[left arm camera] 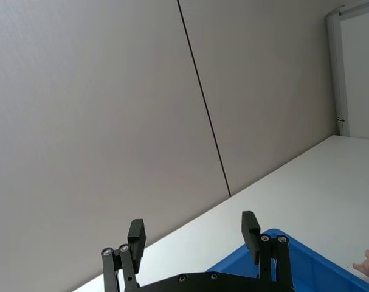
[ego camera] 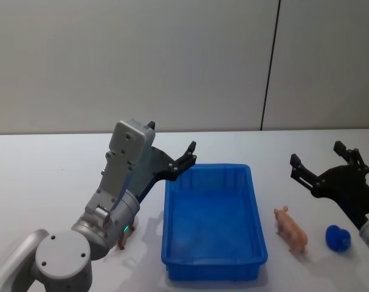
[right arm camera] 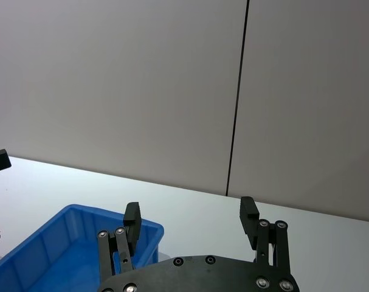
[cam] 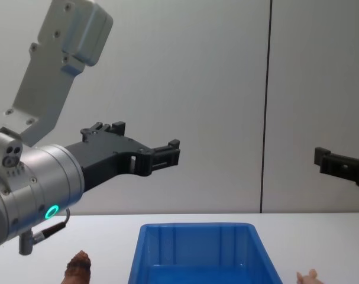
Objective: Pick up the two dolls from the table and place them into the box.
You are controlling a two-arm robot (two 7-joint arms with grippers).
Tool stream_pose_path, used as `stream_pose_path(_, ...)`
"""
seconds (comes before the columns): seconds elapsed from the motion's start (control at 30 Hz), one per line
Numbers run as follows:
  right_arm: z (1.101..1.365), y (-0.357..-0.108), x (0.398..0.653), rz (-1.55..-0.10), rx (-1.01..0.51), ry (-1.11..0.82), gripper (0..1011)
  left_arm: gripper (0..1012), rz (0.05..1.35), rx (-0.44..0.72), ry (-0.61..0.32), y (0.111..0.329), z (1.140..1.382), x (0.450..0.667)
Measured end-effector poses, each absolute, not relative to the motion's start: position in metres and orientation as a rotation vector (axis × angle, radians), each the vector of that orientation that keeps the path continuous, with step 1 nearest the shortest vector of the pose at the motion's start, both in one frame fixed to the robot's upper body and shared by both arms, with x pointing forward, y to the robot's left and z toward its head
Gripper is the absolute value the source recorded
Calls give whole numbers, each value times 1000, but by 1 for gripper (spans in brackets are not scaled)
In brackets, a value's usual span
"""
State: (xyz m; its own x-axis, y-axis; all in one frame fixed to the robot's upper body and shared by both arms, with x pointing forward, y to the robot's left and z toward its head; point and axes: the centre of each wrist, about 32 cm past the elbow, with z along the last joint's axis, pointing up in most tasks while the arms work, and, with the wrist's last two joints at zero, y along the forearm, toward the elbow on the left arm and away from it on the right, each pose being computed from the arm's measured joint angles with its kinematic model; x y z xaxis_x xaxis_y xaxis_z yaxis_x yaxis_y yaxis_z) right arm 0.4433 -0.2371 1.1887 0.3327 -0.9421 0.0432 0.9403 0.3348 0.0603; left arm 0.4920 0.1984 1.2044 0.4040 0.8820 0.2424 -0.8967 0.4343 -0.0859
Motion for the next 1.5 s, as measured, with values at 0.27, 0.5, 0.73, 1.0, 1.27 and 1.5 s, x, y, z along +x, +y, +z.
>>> stream_pose_path(0.27, 1189, -237, 443, -1229, 26, -75, 1001, 1001, 1124, 61, -267, 198, 1204, 492)
stream_pose_path(0.5, 1189, -237, 443, -1229, 26, -75, 1001, 1001, 1124, 61, -268, 198, 1204, 492)
stream_pose_path(0.73, 1189, -237, 443, -1229, 25, -74, 1001, 1001, 1124, 61, -268, 198, 1204, 492)
stream_pose_path(1.0, 1186, -252, 444, -1218, 10, -64, 1001, 1001, 1124, 61, -267, 198, 1204, 492)
stream_pose_path(1.27, 1178, -274, 444, -1207, -38, -40, 1001, 1001, 1124, 61, -268, 198, 1204, 492)
stream_pose_path(1.5, 1169, -292, 442, -1203, -108, -12, 1001, 1001, 1124, 61, -268, 198, 1204, 492)
